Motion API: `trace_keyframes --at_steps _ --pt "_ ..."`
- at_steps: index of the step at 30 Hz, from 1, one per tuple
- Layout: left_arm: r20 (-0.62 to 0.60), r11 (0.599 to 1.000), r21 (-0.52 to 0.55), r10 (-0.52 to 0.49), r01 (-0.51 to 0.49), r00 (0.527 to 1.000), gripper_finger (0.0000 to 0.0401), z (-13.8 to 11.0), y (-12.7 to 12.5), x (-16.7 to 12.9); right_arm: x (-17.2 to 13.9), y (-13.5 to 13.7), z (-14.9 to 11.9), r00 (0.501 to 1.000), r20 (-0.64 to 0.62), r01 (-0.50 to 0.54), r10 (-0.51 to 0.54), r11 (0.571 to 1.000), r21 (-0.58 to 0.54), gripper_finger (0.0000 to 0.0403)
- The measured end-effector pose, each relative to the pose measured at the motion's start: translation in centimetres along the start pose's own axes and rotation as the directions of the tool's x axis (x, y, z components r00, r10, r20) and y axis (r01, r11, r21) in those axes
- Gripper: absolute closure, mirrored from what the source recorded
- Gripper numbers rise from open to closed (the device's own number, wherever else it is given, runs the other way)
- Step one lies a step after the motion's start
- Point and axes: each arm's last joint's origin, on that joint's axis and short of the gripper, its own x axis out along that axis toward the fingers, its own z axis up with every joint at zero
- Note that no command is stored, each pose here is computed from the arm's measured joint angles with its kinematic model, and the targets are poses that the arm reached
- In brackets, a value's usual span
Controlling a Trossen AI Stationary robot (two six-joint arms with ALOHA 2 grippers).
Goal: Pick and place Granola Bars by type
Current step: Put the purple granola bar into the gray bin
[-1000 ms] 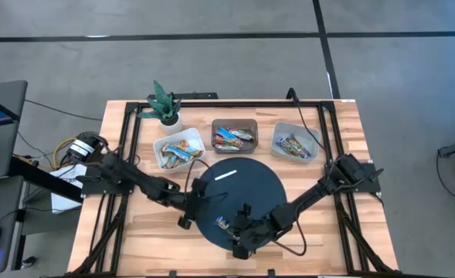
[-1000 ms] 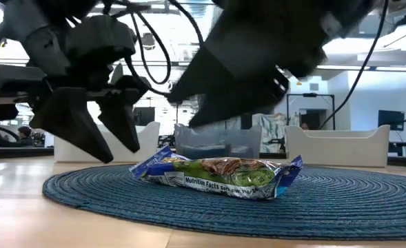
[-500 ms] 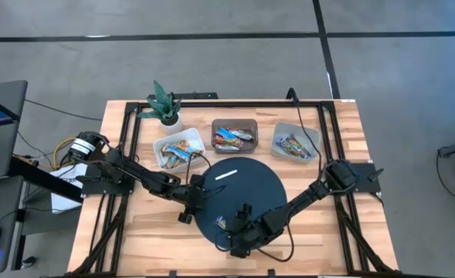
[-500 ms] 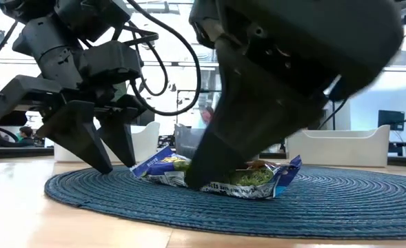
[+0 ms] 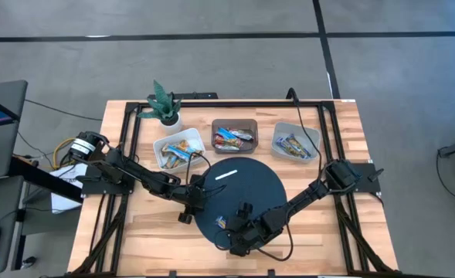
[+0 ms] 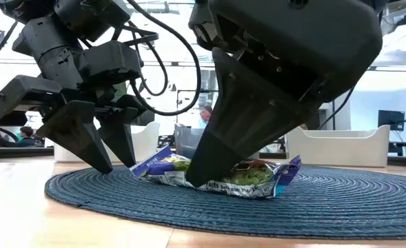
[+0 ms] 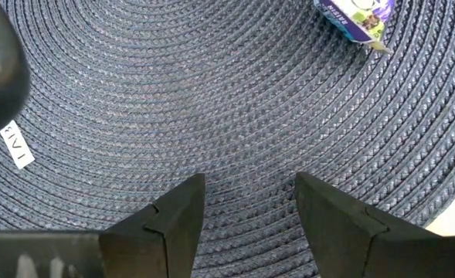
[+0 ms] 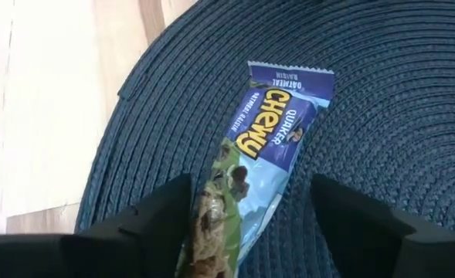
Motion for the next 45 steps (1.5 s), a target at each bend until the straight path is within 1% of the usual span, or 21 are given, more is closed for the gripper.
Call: trace_keyframes --at_steps 3,12,15,18,21,28,33,40,45 --pt "0.000 1.000 0.000 0.000 0.000 1.000 0.0205 0.0 0.0 0.0 0.0 0.0 0.0 1.000 -0.001 0.000 0.000 1.000 -0.002 0.0174" --pt "0.000 1.000 0.000 0.000 0.000 1.000 0.0205 0.0 0.0 0.0 0.0 -0.1 -0.1 1.000 -0.011 0.007 -0.007 1.000 -0.010 0.0291" --pt "0.000 1.000 0.000 0.000 0.000 1.000 0.0205 0.0 0.0 0.0 0.0 -0.1 -0.1 1.000 -0.011 0.008 -0.008 1.000 -0.012 0.0318" --pt "0.000 1.000 0.000 0.000 0.000 1.000 0.0205 0.0 0.0 0.0 0.0 -0.1 -0.1 1.000 -0.011 0.008 -0.008 1.000 -0.027 0.0334" --pt "-0.001 1.000 0.000 0.000 0.000 1.000 0.0205 0.0 0.0 0.0 -0.1 -0.1 -0.1 1.000 -0.010 0.009 -0.009 1.000 -0.029 0.0342" --pt "-0.001 1.000 0.000 0.000 0.000 1.000 0.0205 0.0 0.0 0.0 -0.4 -0.1 0.1 1.000 -0.006 0.008 -0.008 0.999 -0.038 0.0345" --pt "-0.002 1.000 0.001 0.000 0.000 1.000 0.0205 0.0 0.0 0.0 -1.3 0.3 1.4 1.000 -0.019 0.023 -0.024 0.996 -0.089 0.0345" --pt "-0.004 1.000 0.000 0.000 0.000 1.000 0.0205 0.0 0.0 0.0 -3.2 0.0 2.6 0.981 -0.079 0.161 -0.176 0.973 -0.165 0.0345" --pt "-0.006 1.000 -0.001 0.000 0.000 1.000 0.0205 -0.1 0.0 0.0 -4.3 -0.7 2.5 0.943 -0.141 0.269 -0.301 0.940 -0.212 0.0345"
